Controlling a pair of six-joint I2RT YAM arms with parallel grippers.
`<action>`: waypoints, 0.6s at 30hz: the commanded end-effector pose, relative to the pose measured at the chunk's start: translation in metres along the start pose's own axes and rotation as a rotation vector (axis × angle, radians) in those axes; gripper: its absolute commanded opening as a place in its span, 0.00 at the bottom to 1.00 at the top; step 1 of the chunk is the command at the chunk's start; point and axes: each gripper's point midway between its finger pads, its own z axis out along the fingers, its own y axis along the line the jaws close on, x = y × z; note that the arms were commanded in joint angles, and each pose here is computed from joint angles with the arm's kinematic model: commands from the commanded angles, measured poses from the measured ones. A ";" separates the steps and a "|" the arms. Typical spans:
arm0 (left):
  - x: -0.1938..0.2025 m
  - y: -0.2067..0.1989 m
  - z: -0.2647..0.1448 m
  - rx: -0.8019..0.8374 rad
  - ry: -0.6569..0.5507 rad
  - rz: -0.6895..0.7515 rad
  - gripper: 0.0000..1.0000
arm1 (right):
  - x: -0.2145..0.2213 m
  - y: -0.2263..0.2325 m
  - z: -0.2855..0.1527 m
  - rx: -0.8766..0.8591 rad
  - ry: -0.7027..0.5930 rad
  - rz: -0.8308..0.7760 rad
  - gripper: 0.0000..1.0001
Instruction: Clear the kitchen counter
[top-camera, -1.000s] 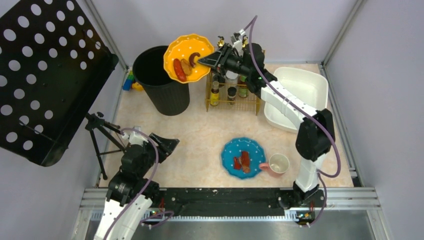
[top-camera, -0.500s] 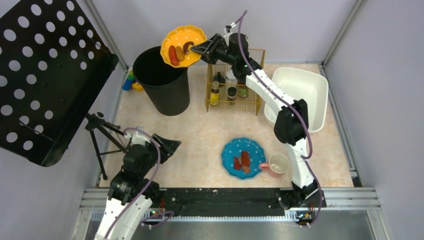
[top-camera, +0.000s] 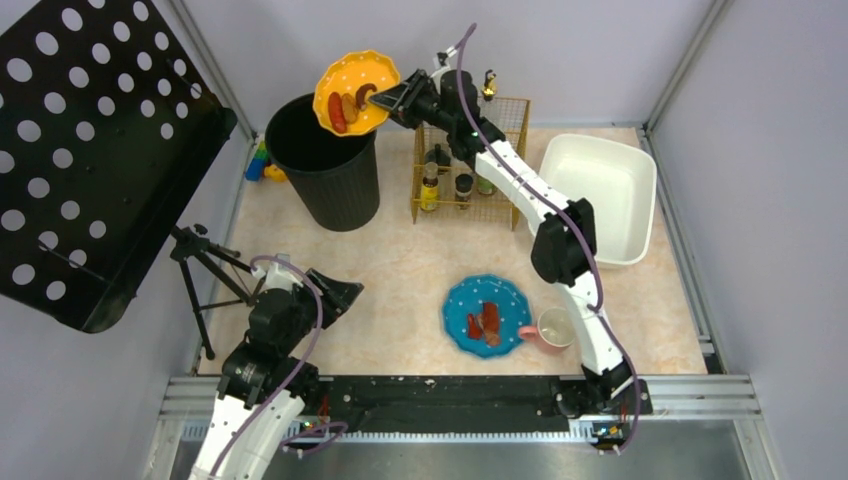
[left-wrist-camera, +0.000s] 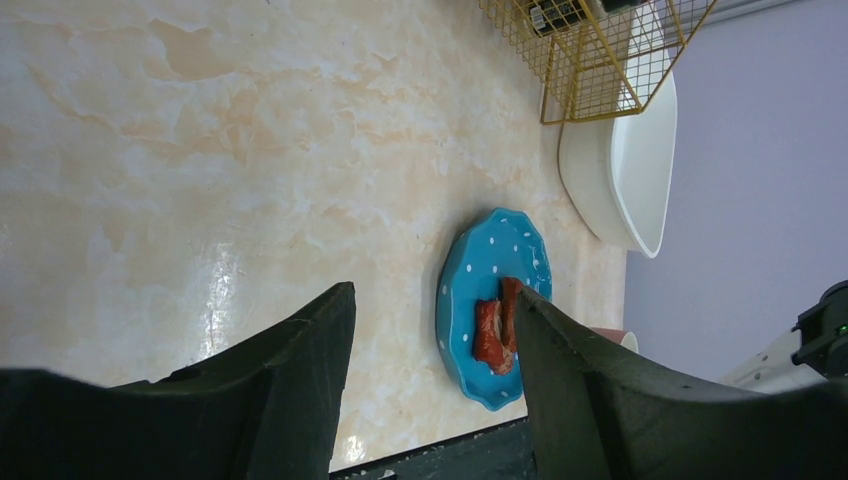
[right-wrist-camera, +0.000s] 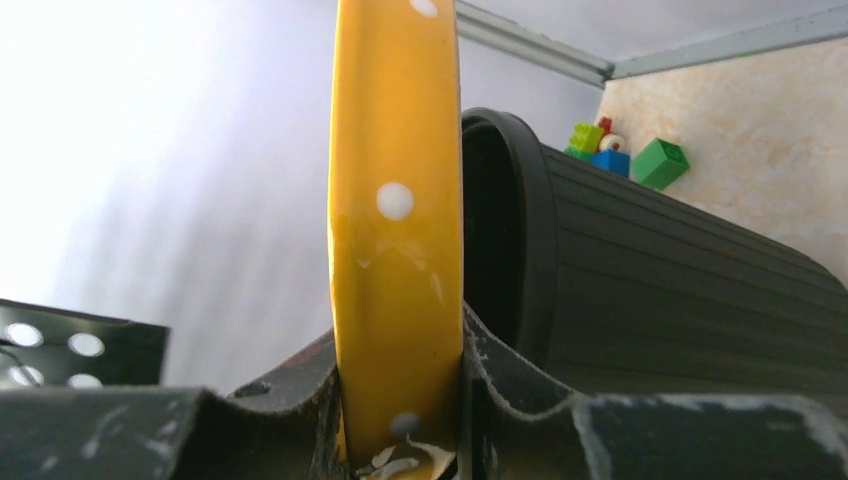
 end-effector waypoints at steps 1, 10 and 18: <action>-0.004 -0.009 -0.003 0.044 -0.015 0.023 0.64 | -0.020 0.118 -0.015 -0.315 -0.129 -0.129 0.00; -0.003 -0.006 -0.005 0.037 -0.019 0.027 0.65 | -0.015 0.125 -0.009 -0.306 -0.191 -0.267 0.00; -0.002 -0.004 -0.005 0.032 -0.018 0.027 0.65 | -0.012 0.122 -0.004 -0.283 -0.226 -0.370 0.00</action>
